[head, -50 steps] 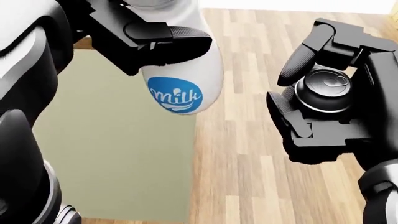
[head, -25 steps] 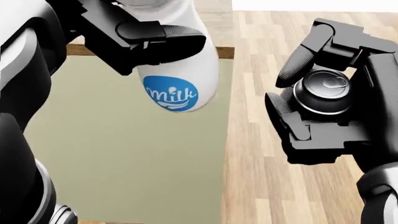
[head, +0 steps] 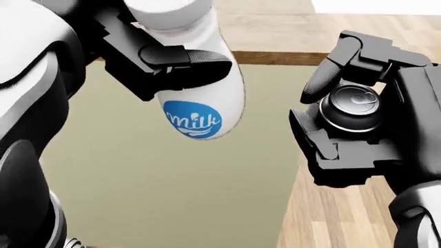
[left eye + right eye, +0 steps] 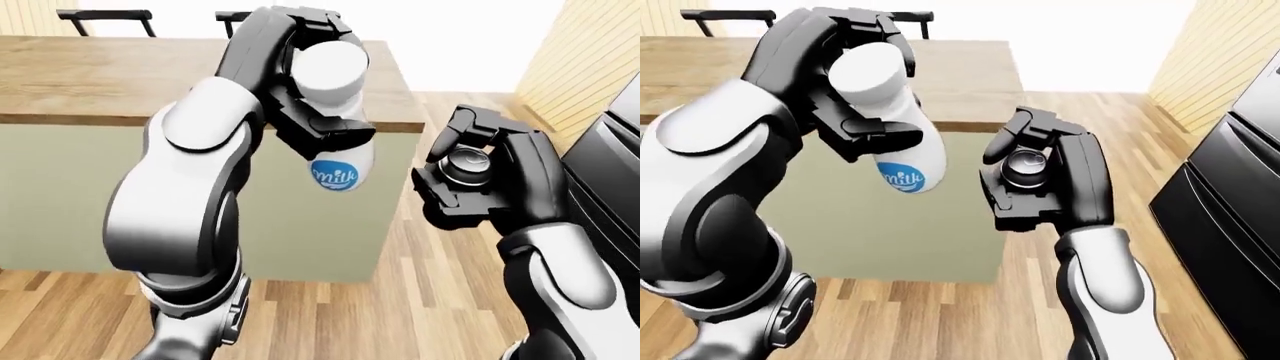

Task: Move the drinks to the dining counter.

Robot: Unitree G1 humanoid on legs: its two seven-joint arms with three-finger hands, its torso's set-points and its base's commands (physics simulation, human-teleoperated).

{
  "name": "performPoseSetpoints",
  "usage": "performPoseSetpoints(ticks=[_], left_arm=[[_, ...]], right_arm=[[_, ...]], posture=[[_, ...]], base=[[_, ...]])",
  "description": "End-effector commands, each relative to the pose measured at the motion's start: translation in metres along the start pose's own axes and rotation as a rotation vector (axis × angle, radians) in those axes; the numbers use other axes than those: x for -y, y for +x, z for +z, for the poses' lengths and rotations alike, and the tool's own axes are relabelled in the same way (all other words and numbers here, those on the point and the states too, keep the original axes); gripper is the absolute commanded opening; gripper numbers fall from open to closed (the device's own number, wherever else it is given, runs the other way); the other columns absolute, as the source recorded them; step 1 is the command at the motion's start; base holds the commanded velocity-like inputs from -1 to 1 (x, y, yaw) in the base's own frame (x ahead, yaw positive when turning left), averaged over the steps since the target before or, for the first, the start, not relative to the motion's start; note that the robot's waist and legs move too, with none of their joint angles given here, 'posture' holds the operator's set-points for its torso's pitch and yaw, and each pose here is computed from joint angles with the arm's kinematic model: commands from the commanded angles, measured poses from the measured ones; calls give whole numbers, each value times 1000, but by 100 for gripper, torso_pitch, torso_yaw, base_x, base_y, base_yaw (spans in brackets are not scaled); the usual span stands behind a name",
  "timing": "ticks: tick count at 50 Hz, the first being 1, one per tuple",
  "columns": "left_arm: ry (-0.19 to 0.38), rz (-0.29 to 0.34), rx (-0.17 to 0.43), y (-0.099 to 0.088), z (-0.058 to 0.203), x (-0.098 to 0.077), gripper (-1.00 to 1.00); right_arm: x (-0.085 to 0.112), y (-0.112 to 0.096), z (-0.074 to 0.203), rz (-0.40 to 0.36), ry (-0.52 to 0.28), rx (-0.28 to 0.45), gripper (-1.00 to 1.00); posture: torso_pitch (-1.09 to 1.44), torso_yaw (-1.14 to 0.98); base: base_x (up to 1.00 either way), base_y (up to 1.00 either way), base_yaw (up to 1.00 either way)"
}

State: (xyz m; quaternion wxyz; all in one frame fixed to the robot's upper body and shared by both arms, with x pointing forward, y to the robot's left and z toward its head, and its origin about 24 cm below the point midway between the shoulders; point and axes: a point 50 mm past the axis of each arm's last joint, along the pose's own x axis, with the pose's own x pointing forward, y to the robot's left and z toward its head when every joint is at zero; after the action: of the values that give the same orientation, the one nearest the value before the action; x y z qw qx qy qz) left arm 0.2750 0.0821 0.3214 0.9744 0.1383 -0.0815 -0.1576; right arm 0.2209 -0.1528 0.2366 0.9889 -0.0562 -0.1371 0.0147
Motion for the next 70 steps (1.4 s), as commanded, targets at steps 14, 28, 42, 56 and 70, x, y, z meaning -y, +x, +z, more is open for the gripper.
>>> performPoseSetpoints(ticks=[14, 28, 42, 56, 70], left_arm=[[47, 101, 83, -13, 8, -26, -100], [116, 151, 40, -16, 3, -51, -100], [157, 156, 38, -6, 25, -62, -100], [158, 157, 57, -8, 35, -63, -100], [167, 161, 59, -10, 33, -65, -100]], right_arm=[[-7, 20, 28, 67, 20, 113, -100], [-12, 56, 62, 109, 60, 157, -100], [-14, 64, 85, 132, 73, 192, -100], [-15, 64, 87, 133, 70, 198, -100], [-16, 65, 91, 133, 71, 205, -100]], posture=[[0, 0], [0, 0], [0, 0], [0, 0], [0, 0]], base=[[0, 17, 0], [0, 0, 0], [12, 0, 0], [19, 0, 0], [11, 0, 0]])
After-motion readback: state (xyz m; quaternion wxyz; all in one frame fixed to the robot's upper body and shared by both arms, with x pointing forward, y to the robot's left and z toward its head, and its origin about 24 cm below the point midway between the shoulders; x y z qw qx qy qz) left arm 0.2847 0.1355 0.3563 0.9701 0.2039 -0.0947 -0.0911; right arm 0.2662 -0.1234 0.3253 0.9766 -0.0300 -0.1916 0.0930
